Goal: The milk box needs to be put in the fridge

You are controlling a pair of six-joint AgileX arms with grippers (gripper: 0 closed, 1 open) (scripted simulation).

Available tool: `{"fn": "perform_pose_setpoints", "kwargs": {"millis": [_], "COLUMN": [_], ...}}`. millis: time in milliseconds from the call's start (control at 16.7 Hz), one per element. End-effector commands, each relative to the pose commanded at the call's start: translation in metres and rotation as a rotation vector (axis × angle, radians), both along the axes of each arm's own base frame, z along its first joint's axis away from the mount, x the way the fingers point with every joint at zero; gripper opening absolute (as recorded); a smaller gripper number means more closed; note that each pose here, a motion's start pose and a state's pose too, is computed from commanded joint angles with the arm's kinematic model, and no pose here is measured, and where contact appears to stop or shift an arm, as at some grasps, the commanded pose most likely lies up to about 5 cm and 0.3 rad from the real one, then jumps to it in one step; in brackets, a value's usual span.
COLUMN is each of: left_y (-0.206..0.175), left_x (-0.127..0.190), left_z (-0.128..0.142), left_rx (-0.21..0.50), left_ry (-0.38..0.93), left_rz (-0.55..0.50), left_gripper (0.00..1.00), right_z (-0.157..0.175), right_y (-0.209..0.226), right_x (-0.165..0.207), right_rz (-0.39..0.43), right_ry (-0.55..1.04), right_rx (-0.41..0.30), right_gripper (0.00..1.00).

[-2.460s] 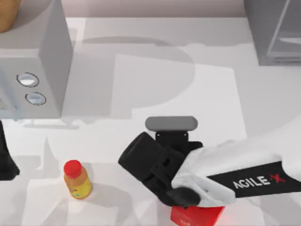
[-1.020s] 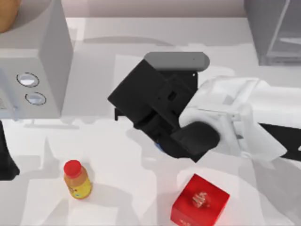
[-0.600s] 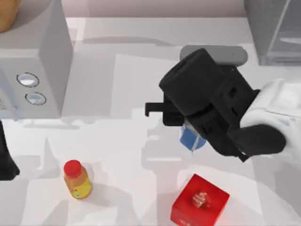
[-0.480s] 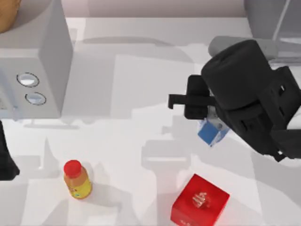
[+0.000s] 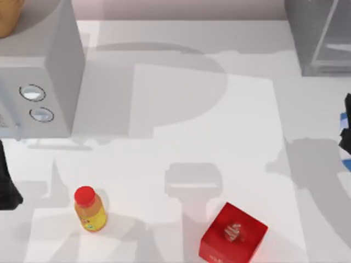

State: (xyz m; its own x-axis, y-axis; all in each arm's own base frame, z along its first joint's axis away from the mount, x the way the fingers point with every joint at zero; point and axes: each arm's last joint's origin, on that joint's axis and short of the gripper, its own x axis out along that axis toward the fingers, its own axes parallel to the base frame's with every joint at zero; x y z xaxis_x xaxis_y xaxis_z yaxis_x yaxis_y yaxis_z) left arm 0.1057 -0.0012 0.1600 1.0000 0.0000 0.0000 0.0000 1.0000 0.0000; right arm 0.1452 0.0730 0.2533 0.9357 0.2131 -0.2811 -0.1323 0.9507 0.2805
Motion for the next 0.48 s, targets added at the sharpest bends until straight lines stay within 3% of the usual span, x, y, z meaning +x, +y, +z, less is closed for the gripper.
{"fn": "perform_pose_setpoints", "kwargs": {"millis": [480], "left_y": [0.000], "left_x": [0.000], "left_z": [0.000], "left_rx": [0.000], "left_ry": [0.000], "left_rz": [0.000], "left_gripper": [1.00], "right_z": [-0.073], "right_y": [-0.061], "right_x": [-0.036], "right_rz": [-0.110], "right_ry": [-0.252], "right_rx": [-0.172], "right_gripper": [0.00]}}
